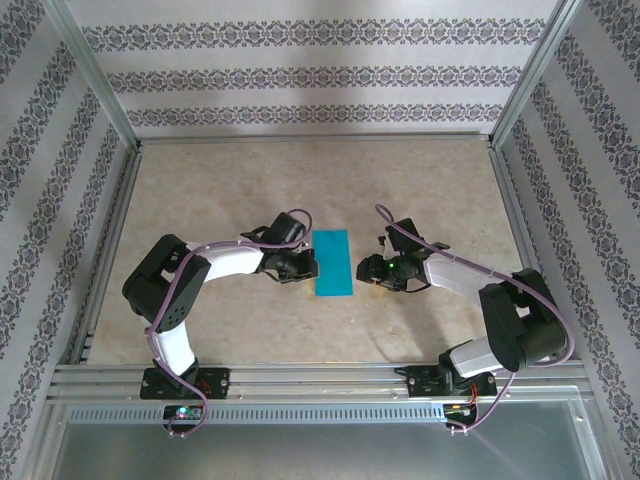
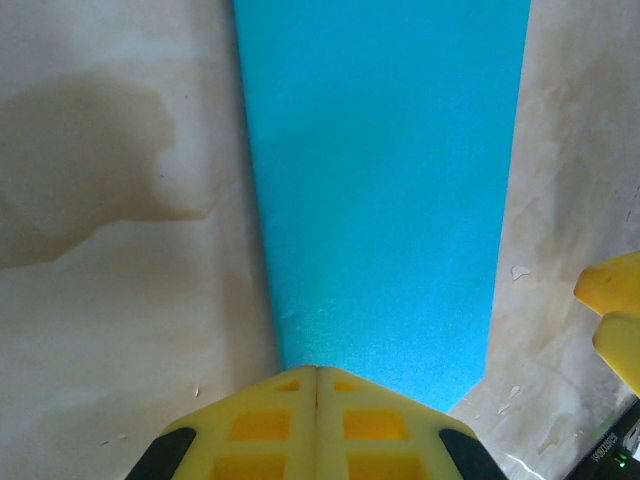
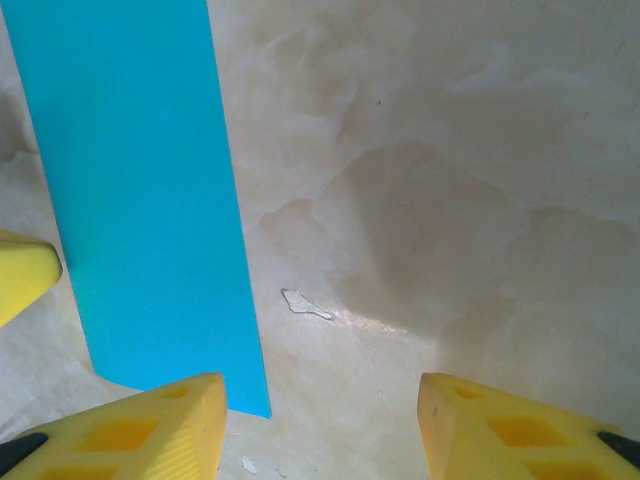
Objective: Fold a paper plane with a square sheet of paper (fold left side to right side)
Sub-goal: Fold the triangle a second time at the center of the table.
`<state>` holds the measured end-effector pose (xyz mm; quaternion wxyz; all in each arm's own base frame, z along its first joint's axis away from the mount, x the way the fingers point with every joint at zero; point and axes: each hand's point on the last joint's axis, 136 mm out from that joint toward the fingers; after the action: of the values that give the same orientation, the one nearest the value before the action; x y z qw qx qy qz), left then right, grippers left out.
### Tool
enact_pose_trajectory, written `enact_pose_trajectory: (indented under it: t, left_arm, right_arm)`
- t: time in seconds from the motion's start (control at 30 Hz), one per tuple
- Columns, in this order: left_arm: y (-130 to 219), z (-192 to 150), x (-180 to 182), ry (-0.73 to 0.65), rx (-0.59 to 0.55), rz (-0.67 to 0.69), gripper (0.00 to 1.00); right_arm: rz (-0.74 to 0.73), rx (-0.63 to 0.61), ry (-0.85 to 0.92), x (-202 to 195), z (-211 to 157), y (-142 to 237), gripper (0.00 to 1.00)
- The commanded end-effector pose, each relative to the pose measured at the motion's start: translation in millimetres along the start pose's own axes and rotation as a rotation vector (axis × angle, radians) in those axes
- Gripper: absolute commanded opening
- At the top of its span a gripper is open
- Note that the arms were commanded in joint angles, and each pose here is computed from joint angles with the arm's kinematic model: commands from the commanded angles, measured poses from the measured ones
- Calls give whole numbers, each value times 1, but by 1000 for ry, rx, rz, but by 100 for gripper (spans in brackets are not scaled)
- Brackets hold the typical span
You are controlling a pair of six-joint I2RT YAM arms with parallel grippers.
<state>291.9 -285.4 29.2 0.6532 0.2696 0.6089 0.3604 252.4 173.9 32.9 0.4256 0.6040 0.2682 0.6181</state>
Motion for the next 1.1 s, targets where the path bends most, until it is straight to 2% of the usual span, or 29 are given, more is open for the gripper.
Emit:
enact_pose_trajectory:
  t: [0.0,0.33,0.57,1.07]
  left_arm:
    - [-3,-1,4,8,19,20,3]
    - [-10,-7,9,22,48,25,3]
    - [-11,-15,24,26,70,84,3]
    - [-11,-15,23,23,64,82,2]
  right_arm:
    - [-2,18,5,0,1,0,54]
    - [51,42,0,12,-1,0,52]
    - [137,131,-53,27,-12,-3,45]
    - [150,188,-63,36,-23,-22,39]
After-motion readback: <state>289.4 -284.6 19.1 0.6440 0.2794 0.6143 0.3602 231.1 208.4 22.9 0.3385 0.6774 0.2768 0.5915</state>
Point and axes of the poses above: each hand's point on the last joint's axis, 136 mm out from that joint toward the fingers, its own y axis back along the fingers, its own x axis along the line the jaws close on, z = x × y
